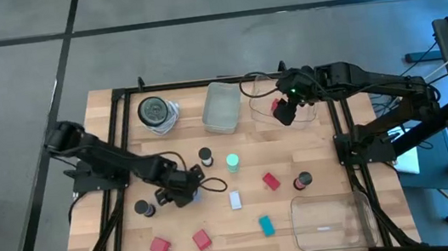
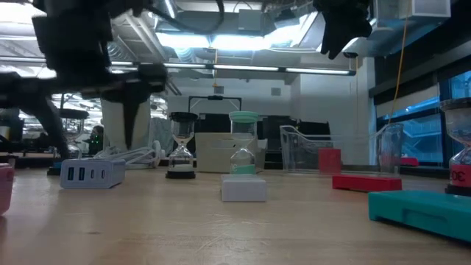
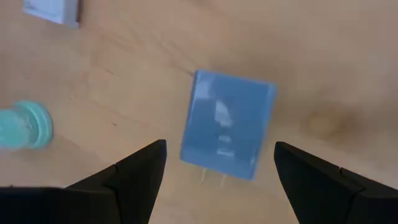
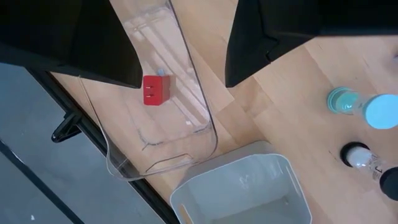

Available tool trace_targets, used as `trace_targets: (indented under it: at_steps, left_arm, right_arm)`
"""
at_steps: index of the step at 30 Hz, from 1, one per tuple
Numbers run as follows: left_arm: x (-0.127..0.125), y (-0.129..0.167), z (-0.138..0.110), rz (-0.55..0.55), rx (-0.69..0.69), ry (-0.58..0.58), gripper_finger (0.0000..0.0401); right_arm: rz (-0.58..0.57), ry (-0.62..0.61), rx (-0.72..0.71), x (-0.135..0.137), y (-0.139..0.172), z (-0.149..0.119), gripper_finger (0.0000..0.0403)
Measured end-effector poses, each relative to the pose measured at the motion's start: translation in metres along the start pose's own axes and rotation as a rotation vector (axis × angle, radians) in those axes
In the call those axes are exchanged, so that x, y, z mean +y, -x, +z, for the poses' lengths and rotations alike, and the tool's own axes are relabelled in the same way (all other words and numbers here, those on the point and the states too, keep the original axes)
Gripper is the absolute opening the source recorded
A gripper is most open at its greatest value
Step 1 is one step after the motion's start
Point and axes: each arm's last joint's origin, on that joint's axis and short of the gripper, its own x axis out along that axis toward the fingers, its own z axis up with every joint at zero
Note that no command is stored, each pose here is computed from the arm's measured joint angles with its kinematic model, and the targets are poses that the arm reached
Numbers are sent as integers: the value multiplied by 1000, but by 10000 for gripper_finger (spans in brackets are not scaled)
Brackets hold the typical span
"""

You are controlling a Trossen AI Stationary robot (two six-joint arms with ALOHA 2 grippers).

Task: Pick & Place Office items
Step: Put the blue charger adapter into the top transparent bin

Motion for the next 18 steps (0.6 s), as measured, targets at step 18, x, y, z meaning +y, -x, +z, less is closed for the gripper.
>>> trace_targets:
  at_steps: [18]
  left_arm:
    - [6,-26,17,-101,119,-11,219]
  right_arm:
    - [0,31,1,0,0,0,233]
